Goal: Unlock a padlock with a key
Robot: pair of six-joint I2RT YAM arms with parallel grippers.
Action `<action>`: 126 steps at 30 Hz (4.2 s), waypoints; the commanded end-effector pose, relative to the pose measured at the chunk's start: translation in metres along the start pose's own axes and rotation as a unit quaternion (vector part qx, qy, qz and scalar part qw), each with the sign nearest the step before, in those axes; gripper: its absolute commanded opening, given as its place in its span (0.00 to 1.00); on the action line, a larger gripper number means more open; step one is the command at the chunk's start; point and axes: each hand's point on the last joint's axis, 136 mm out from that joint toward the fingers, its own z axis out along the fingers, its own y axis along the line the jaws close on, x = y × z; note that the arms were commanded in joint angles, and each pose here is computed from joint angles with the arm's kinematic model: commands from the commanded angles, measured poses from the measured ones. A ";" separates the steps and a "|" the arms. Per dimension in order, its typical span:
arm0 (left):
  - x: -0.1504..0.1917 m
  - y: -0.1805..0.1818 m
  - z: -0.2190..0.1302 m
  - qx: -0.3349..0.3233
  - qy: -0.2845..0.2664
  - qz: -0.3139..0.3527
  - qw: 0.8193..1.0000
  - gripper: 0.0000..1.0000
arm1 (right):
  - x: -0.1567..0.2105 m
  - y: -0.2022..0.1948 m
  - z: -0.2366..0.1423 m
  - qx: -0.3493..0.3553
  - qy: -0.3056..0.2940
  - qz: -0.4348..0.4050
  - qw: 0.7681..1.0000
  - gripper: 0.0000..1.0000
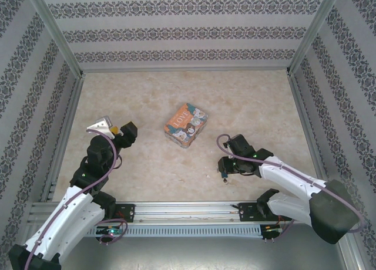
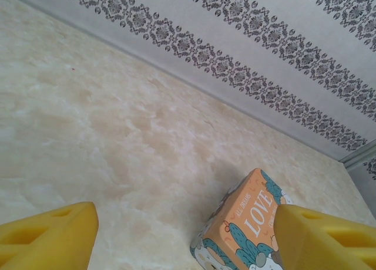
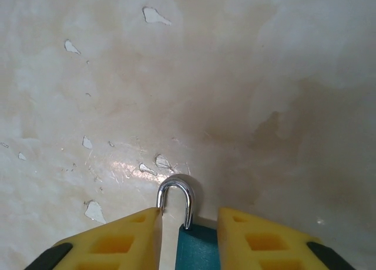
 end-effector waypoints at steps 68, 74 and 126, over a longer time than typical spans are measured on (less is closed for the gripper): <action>0.019 0.119 0.091 -0.166 0.067 0.193 0.965 0.99 | -0.205 -0.149 -0.075 0.164 -0.489 -0.034 0.856 0.98; 0.023 0.119 0.102 -0.144 0.067 0.195 0.968 0.99 | -0.212 -0.151 -0.056 0.150 -0.477 -0.041 0.865 0.98; 0.048 0.126 0.149 -0.086 0.013 0.239 0.967 0.99 | -0.218 -0.151 -0.056 0.158 -0.468 -0.041 0.869 0.98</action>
